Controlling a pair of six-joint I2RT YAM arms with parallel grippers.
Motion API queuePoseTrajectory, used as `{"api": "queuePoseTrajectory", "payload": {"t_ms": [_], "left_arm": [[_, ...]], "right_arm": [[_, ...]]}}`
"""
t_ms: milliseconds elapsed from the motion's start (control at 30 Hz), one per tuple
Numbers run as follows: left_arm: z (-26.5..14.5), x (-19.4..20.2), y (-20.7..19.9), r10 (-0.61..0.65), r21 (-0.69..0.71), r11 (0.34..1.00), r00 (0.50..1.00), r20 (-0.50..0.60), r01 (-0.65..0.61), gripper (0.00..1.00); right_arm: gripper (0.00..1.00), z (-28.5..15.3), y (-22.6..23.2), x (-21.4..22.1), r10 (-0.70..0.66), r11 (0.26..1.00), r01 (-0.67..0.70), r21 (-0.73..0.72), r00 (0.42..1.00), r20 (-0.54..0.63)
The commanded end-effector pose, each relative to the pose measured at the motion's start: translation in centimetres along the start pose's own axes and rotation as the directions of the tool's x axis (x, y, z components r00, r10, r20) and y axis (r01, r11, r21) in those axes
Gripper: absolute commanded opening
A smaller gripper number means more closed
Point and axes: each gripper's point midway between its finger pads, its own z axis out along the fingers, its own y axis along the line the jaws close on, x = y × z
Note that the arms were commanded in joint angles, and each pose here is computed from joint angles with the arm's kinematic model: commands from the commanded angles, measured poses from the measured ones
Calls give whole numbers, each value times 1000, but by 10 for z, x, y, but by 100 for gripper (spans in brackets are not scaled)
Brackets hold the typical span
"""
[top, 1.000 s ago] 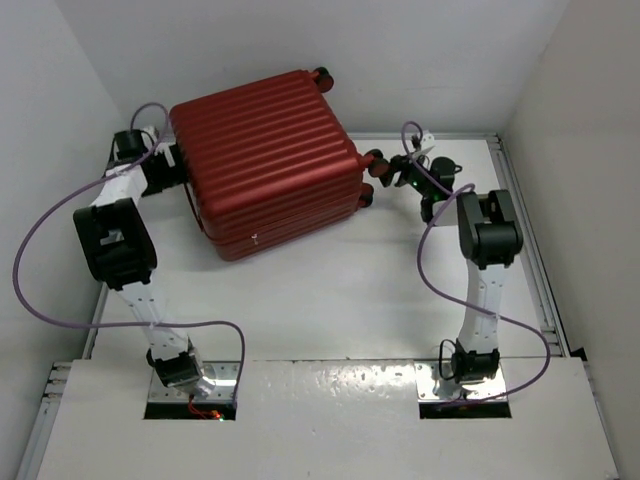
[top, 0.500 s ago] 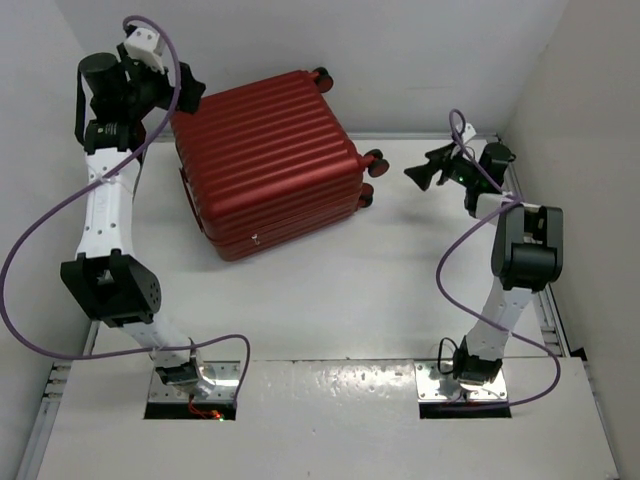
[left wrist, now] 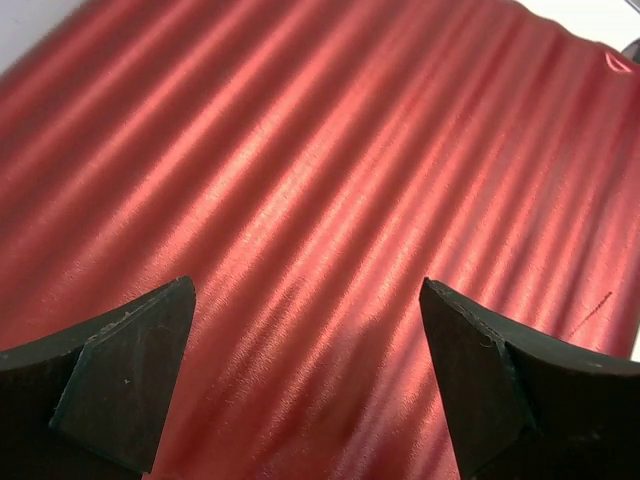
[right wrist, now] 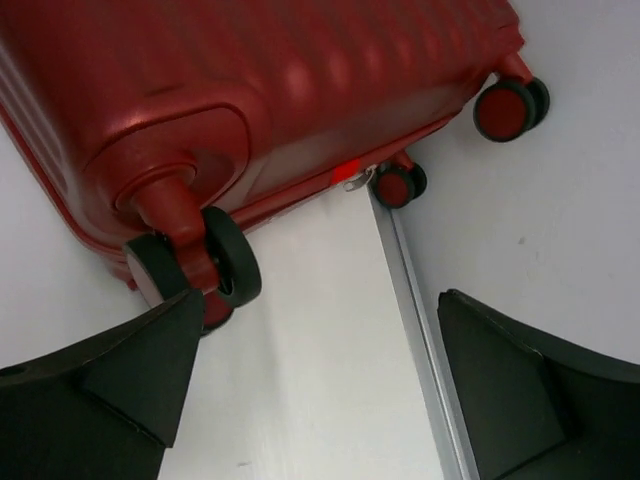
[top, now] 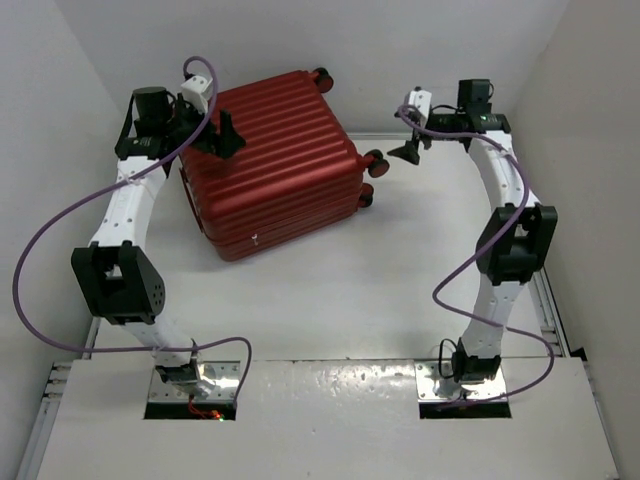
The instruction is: Pack the luggage
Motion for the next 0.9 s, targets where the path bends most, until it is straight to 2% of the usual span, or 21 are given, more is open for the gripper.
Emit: {"api": "queuePoseTrajectory", "payload": {"t_ms": [0, 167, 333, 600, 733, 867], "left_arm": [[-21, -30, -13, 68, 11, 998, 995, 76, -69, 100], [-26, -33, -13, 62, 17, 998, 994, 87, -63, 100], [-30, -23, -13, 36, 13, 999, 997, 72, -37, 100], [-35, -13, -16, 31, -5, 1000, 998, 61, -30, 100], [-37, -13, -12, 28, -13, 1000, 998, 61, -28, 100], [-44, -19, -9, 46, -37, 998, 995, 84, -43, 100]], "right_arm": [[99, 15, 39, 32, -71, 984, 50, -173, 991, -116], [99, 36, 53, 27, -194, 945, 144, -294, 969, -150], [99, 51, 70, 26, -212, 922, 147, -360, 966, -150], [97, 76, 69, 17, -260, 919, 214, -331, 960, -102], [66, 76, 68, 18, -300, 906, 251, -341, 949, -99], [45, 63, 89, 15, -278, 888, 211, -409, 954, -111]]}}
